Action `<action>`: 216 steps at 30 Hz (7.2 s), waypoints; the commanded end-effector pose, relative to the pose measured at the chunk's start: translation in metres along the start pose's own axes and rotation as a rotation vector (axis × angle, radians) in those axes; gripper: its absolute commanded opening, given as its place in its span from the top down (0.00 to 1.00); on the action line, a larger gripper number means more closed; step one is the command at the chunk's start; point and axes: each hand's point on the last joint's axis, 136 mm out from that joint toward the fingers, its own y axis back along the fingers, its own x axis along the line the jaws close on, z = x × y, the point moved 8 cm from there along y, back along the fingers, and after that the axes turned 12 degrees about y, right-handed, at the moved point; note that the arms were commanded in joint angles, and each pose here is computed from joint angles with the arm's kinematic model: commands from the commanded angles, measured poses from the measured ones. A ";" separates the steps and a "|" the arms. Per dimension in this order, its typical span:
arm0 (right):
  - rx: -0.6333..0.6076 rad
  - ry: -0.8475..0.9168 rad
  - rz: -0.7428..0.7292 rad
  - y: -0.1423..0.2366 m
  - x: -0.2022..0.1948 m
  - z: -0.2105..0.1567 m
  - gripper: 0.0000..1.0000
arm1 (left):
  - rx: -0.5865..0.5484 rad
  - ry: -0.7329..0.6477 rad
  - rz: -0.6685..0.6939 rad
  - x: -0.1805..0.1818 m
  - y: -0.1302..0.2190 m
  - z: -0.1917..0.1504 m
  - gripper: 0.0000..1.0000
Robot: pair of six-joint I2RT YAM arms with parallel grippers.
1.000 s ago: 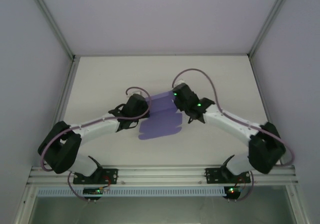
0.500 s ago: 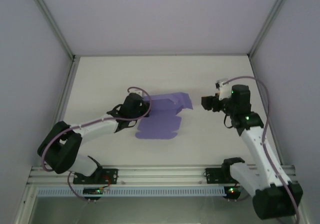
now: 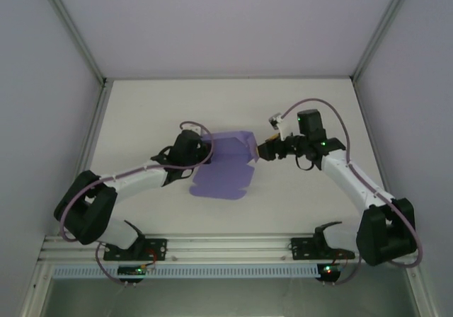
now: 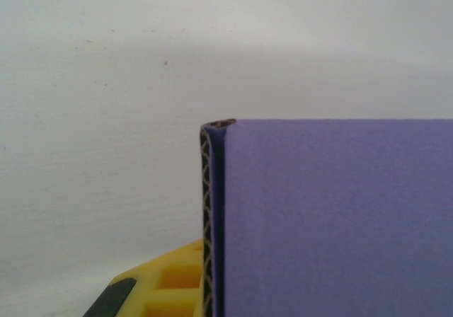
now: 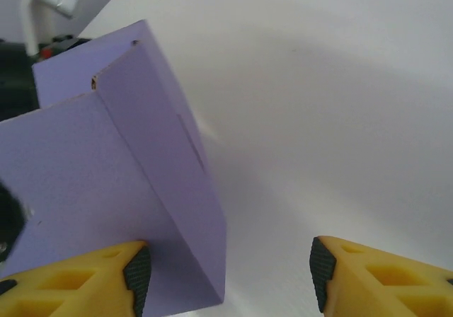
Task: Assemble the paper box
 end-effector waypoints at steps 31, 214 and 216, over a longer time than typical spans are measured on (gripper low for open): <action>0.275 0.283 -0.897 -0.105 0.019 0.034 0.85 | 0.001 0.036 0.011 -0.032 0.005 0.006 1.00; -0.049 -0.296 -0.719 0.102 -0.008 -0.048 0.01 | 0.701 -1.381 0.890 -0.009 -0.135 -0.094 1.00; -0.053 -0.301 -0.720 0.103 -0.008 -0.048 0.01 | 0.657 -1.350 0.920 -0.003 -0.140 -0.100 1.00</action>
